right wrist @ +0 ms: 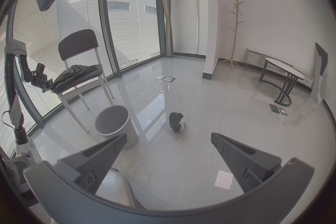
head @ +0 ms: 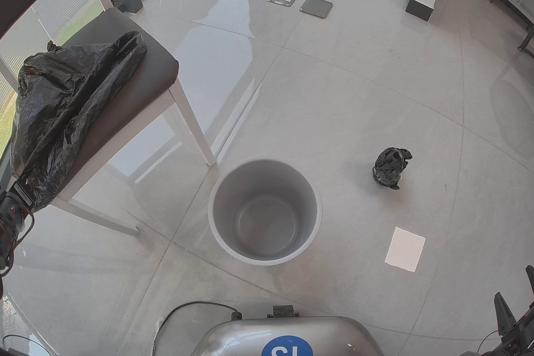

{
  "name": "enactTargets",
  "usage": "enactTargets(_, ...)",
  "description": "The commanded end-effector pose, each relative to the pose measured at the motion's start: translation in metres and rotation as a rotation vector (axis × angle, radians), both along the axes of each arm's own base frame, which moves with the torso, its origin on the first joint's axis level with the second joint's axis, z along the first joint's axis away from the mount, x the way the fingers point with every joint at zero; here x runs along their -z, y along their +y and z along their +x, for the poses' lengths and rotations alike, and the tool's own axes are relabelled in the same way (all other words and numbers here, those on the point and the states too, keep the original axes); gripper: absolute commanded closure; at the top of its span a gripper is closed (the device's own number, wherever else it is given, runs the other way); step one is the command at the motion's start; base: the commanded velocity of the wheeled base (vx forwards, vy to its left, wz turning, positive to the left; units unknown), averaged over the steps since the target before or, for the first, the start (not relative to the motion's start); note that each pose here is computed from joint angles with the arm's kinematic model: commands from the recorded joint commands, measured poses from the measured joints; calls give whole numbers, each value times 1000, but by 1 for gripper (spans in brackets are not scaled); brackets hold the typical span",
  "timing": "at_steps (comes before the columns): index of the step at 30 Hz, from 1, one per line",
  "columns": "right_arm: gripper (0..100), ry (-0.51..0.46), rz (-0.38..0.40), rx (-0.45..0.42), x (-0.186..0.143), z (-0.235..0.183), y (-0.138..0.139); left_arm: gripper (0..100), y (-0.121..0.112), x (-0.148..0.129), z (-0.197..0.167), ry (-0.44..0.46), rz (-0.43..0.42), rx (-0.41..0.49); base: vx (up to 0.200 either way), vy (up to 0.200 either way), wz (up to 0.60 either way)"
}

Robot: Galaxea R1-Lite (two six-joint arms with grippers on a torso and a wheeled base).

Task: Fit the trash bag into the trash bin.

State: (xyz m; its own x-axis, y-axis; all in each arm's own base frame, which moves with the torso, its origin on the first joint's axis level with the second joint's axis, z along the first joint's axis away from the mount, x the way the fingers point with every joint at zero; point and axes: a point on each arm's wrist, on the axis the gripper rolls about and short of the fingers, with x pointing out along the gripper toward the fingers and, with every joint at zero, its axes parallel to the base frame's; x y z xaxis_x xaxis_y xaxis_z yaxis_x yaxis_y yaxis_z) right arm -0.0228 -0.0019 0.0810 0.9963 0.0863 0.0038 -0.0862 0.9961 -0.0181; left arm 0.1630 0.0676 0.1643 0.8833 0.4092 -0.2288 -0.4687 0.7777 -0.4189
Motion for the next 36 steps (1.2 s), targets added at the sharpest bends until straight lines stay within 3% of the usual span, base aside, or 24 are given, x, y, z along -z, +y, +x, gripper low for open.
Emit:
enactTargets(1, 0, -2, -13, -10, 5, 0, 0, 100, -11, -19, -22, -115, 38, 70, 0, 0, 0)
enactTargets(6, 0, -1, -16, 1, 5, 0, 0, 100, -22, -30, -42, -161, 127, 105, 0, 0, 0)
enactTargets(7, 0, -3, -22, 4, 5, 0, 0, 100, -32, -31, -49, -149, 171, 174, 0, 0, 0)
enactTargets(11, 0, -5, -51, -5, 5, 0, 0, 100, -47, -44, -62, -158, 246, 262, 0, 0, 0)
enactTargets(15, 0, -9, -63, -87, 4, 0, 1, 100, -54, -54, -75, -84, 322, 327, 0, 0, 0)
enactTargets(20, 0, -9, -61, -99, 5, 0, 1, 100, -61, -76, -85, 4, 386, 438, 0, 0, 0)
enactTargets(24, 0, -9, -61, -108, 5, 0, 1, 100, -64, -82, -74, 23, 416, 489, 0, 0, 0)
enactTargets(36, 0, -11, -63, -105, 5, 0, 1, 100, -66, -106, -30, -49, 488, 548, 0, 0, 0)
